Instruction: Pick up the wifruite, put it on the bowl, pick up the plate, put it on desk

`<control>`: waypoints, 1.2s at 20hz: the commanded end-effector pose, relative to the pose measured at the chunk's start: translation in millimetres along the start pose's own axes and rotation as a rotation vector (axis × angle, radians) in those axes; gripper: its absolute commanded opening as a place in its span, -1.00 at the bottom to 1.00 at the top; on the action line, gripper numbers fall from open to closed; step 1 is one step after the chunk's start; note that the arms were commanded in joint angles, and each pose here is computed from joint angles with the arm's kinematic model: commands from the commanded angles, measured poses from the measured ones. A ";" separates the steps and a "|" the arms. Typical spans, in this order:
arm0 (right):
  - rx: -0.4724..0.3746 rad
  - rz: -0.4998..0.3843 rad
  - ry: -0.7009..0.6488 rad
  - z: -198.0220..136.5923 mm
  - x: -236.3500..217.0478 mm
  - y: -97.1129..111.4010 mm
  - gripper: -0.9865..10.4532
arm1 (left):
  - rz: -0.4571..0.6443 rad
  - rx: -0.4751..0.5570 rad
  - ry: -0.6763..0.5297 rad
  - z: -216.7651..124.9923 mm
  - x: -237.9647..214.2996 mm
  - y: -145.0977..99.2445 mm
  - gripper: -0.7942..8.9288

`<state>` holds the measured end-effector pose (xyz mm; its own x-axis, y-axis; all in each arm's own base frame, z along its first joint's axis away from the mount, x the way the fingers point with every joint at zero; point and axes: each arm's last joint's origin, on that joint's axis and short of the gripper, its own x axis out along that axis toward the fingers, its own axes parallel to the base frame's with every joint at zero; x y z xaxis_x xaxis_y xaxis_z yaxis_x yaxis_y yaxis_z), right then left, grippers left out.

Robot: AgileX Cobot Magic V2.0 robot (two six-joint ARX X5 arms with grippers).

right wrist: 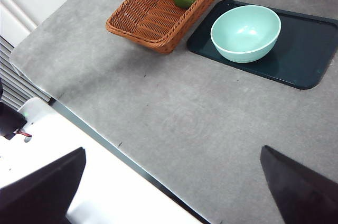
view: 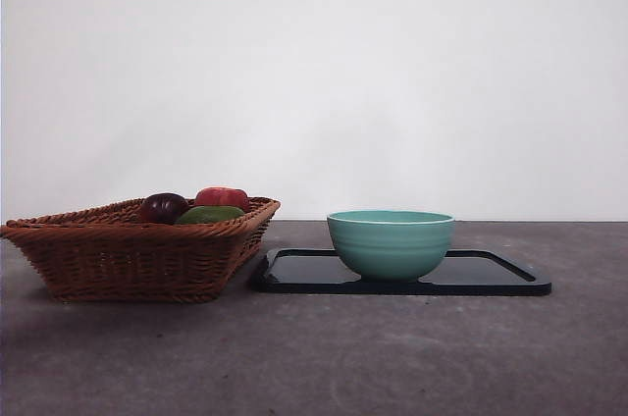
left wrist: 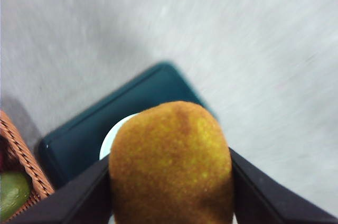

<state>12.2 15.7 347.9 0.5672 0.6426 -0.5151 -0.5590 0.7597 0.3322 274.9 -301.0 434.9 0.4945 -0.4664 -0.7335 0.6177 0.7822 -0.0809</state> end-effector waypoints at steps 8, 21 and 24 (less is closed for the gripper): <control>0.000 0.015 -0.023 3.3 -4.5 2.1 0.18 | -0.005 -0.052 0.077 -40.6 -81.1 1.2 -0.35; -0.001 0.016 -0.024 3.4 -4.5 2.1 0.18 | 0.512 -0.259 0.362 -165.4 -62.2 48.0 -0.72; -0.001 0.018 -0.023 3.3 -4.5 2.2 0.18 | 0.512 -0.291 0.330 -166.7 -51.3 51.6 -0.72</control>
<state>12.2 15.7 347.9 0.5669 0.6433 -0.5147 -0.5595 0.7592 0.3326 179.7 -165.5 353.3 0.4257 0.1152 -0.8975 0.1546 0.9680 0.1976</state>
